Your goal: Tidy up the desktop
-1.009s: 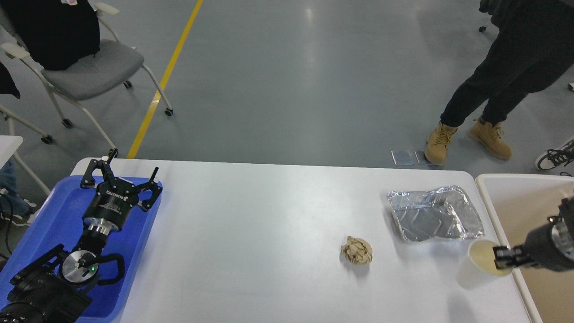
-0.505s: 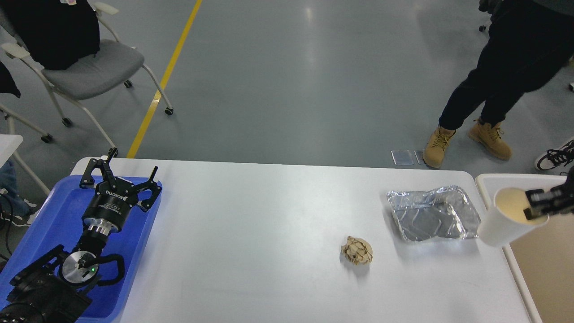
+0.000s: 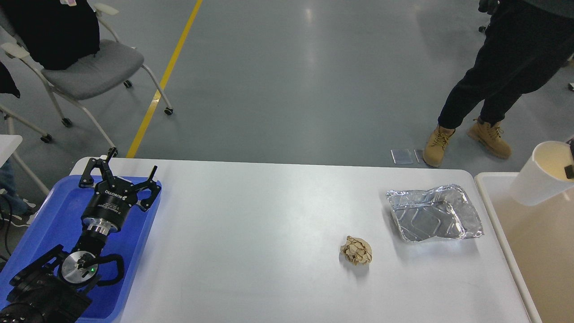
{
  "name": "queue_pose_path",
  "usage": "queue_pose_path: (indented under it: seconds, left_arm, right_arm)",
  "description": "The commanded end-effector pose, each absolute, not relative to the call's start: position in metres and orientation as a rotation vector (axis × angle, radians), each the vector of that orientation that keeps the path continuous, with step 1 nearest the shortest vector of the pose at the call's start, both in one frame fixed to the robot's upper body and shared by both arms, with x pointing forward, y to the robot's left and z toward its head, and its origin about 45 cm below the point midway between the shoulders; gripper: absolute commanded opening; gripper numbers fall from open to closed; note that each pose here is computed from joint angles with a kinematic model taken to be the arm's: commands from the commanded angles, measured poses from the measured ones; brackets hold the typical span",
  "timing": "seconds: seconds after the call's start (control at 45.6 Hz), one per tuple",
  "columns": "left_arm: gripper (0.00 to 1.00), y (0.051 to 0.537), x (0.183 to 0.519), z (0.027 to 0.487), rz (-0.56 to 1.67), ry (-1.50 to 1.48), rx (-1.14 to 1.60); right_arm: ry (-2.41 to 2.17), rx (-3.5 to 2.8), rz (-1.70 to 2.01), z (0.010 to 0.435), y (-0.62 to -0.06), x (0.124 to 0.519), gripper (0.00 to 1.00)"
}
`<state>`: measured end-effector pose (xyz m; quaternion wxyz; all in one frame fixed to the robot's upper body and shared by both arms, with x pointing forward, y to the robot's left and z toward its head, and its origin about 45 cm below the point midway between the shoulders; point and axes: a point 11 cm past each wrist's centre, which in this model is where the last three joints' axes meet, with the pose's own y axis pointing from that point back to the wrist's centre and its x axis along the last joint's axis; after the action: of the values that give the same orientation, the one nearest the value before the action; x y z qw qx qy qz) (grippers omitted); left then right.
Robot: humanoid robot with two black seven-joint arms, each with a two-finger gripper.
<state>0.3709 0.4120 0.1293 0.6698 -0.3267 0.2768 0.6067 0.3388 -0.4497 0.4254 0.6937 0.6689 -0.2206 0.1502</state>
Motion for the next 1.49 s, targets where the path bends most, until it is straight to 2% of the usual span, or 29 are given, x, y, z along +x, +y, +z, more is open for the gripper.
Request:
queue_pose_path:
  seconds: [0.0, 0.219, 0.417, 0.592, 0.79, 0.922, 1.053, 1.141, 1.317, 1.47]
  left_arm:
    - [0.99, 0.412, 0.371, 0.129, 1.368, 0.623, -0.737]
    - [0.99, 0.412, 0.371, 0.129, 1.368, 0.623, -0.737]
    - [0.99, 0.412, 0.371, 0.129, 1.369, 0.623, -0.737]
    - [0.99, 0.412, 0.371, 0.129, 1.369, 0.623, -0.737]
    - [0.99, 0.412, 0.371, 0.129, 1.369, 0.623, -0.737]
    - [0.99, 0.411, 0.371, 0.129, 1.369, 0.625, -0.737]
    - [0.99, 0.411, 0.371, 0.129, 1.369, 0.625, -0.737]
    - [0.99, 0.412, 0.371, 0.129, 1.370, 0.625, -0.737]
    - [0.99, 0.412, 0.371, 0.129, 1.369, 0.623, -0.737]
    - [0.99, 0.412, 0.371, 0.129, 1.369, 0.623, -0.737]
  right_arm:
    - [-0.909, 1.394, 0.340, 0.459, -0.538, 0.341, 0.00]
    - [-1.338, 1.304, 0.231, 0.423, -0.611, 0.314, 0.00]
    - [-1.741, 1.246, 0.072, 0.394, -0.631, 0.310, 0.00]
    - [-2.015, 1.193, -0.108, 0.358, -0.624, 0.325, 0.00]
    - [-2.098, 1.058, -0.256, 0.280, -0.624, 0.336, 0.00]
    - [-2.185, 1.000, -0.357, 0.205, -0.619, 0.338, 0.00]
    - [-2.236, 0.977, -0.413, 0.161, -0.603, 0.338, 0.00]
    - [-2.255, 0.985, -0.459, 0.143, -0.590, 0.339, 0.00]
    - [-2.246, 0.936, -0.538, 0.101, -0.577, 0.316, 0.00]
    - [-2.222, 0.917, -0.559, 0.084, -0.578, 0.299, 0.00]
